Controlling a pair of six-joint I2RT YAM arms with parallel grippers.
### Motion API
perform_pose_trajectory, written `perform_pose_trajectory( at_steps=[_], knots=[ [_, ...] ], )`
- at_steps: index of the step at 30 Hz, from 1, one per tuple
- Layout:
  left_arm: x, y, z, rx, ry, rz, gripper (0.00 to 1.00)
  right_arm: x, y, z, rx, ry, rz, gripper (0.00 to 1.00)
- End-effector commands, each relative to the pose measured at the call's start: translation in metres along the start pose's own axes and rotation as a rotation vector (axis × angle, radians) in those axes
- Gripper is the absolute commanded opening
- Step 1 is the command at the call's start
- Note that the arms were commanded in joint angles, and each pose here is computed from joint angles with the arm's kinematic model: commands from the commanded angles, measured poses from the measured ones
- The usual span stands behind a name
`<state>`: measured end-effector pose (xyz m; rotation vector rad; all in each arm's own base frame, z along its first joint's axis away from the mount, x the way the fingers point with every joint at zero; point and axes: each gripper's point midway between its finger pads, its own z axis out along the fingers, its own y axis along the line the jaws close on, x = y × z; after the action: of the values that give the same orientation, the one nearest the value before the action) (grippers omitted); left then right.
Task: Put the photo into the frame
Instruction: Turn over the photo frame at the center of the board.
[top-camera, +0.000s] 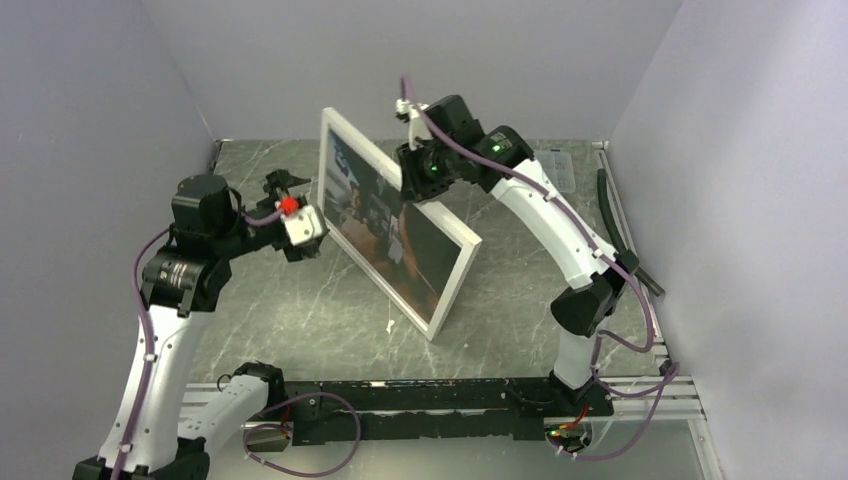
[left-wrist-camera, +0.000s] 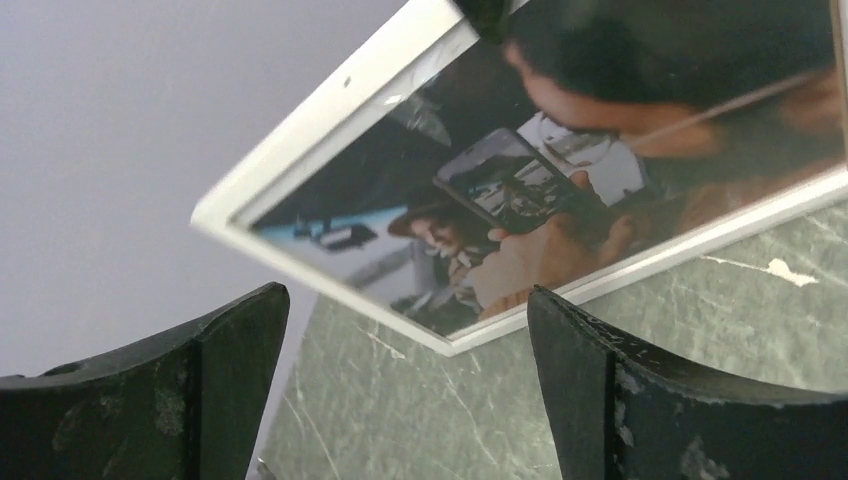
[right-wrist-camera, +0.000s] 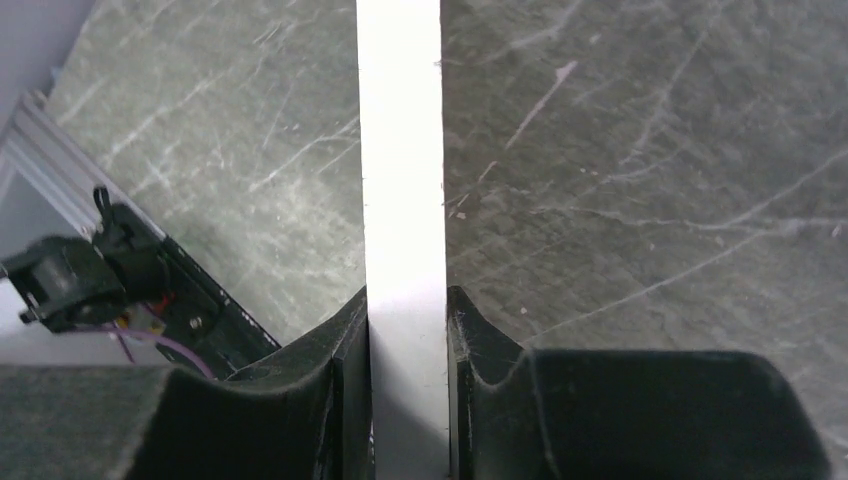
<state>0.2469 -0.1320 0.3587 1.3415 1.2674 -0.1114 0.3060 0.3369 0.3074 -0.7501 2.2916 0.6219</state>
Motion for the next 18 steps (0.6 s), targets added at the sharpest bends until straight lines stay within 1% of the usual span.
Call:
perform_pose_trajectory(
  at_steps=[1,5,7,9,11,14,18],
  knots=[
    [0.013,0.017,0.001,-0.038,0.083,-0.248,0.94,0.003,-0.021,0.004,-0.061,-0.016,0.178,0.17],
    [0.034,0.027,-0.001,-0.039,0.104,-0.423,0.94,0.016,-0.053,0.010,-0.054,-0.018,0.271,0.17],
    [0.051,0.031,-0.003,-0.036,0.137,-0.524,0.94,0.021,-0.067,0.011,-0.045,-0.020,0.305,0.17],
    [0.065,0.029,-0.003,-0.010,0.174,-0.595,0.93,0.029,-0.077,0.013,-0.035,-0.021,0.328,0.17],
    [0.076,0.027,-0.004,0.008,0.215,-0.632,0.94,0.039,-0.087,0.016,-0.021,-0.021,0.347,0.18],
    [0.094,0.021,-0.004,0.013,0.263,-0.646,0.94,0.059,-0.100,0.021,-0.015,-0.019,0.394,0.18],
    [0.120,0.003,-0.002,0.030,0.336,-0.698,0.94,0.082,-0.114,0.030,-0.010,-0.056,0.466,0.18]
  ],
)
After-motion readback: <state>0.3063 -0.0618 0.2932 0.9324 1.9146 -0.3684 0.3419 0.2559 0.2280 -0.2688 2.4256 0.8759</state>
